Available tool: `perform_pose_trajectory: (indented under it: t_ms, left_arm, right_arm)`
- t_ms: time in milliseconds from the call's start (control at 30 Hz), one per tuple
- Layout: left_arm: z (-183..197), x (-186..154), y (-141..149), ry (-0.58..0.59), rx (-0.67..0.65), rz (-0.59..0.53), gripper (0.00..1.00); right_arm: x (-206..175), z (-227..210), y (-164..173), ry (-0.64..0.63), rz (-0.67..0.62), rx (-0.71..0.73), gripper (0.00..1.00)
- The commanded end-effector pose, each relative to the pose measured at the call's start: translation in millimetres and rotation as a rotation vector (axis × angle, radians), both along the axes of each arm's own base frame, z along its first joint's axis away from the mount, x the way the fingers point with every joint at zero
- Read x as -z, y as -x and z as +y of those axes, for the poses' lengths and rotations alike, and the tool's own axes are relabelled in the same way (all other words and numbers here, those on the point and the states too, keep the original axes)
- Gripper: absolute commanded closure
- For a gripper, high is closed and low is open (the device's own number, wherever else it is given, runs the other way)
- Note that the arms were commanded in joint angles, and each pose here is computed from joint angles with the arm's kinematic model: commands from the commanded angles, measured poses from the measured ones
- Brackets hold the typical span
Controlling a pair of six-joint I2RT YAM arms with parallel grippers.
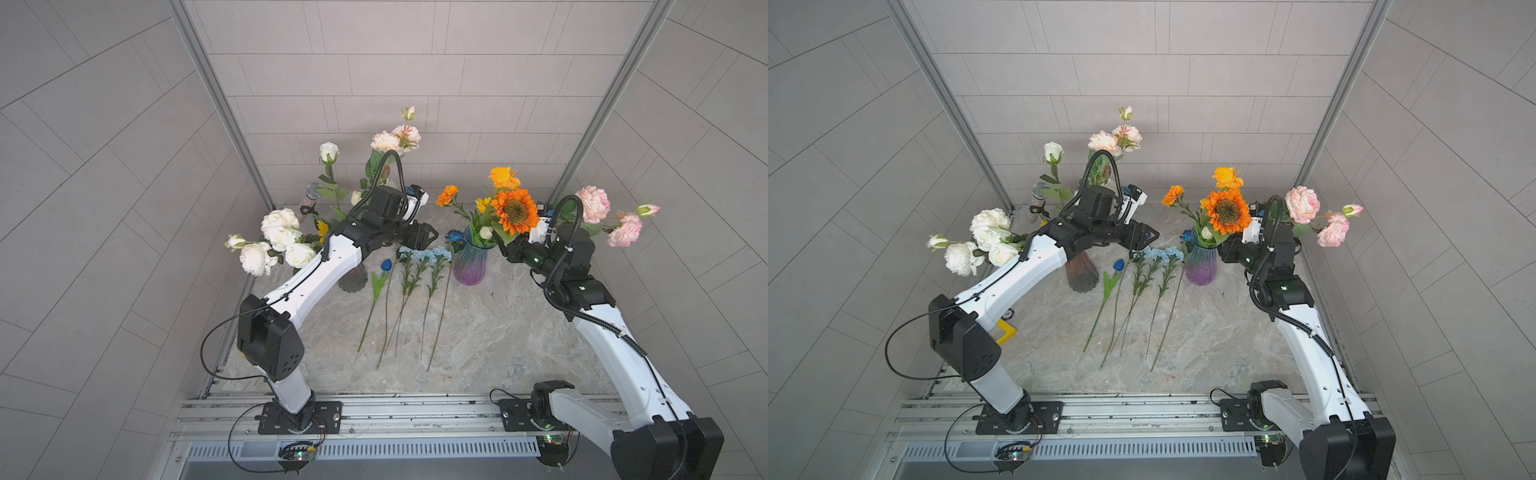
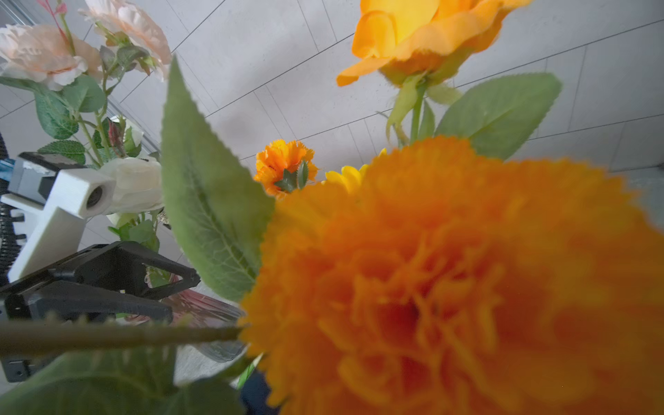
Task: Pick out blue flowers from the vase
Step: Pick up the flower from the vase.
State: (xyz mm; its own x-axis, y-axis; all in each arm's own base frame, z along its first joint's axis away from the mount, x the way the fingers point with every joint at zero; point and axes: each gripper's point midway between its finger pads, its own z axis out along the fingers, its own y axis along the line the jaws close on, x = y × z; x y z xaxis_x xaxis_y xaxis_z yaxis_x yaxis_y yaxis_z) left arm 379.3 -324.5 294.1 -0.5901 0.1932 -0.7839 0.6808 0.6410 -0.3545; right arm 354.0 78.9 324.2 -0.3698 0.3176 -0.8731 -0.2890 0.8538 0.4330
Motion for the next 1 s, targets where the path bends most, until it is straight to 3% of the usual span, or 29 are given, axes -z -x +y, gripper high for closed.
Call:
perform_pose_trajectory:
  t_ms: [0,733,967]
  left_arm:
    - [3,-15,4,0.038,0.0,-0.026,0.33]
    - [16,-15,-1,0.053,-0.02,-0.028,0.33]
    - [20,-13,-3,0.055,-0.028,-0.023,0.33]
  right_arm:
    - [-23,-7,8,0.029,-0.067,0.038,0.64]
    - [-94,-19,47,0.136,-0.165,0.065,0.64]
    - [-126,-24,66,0.105,-0.233,0.079,0.63]
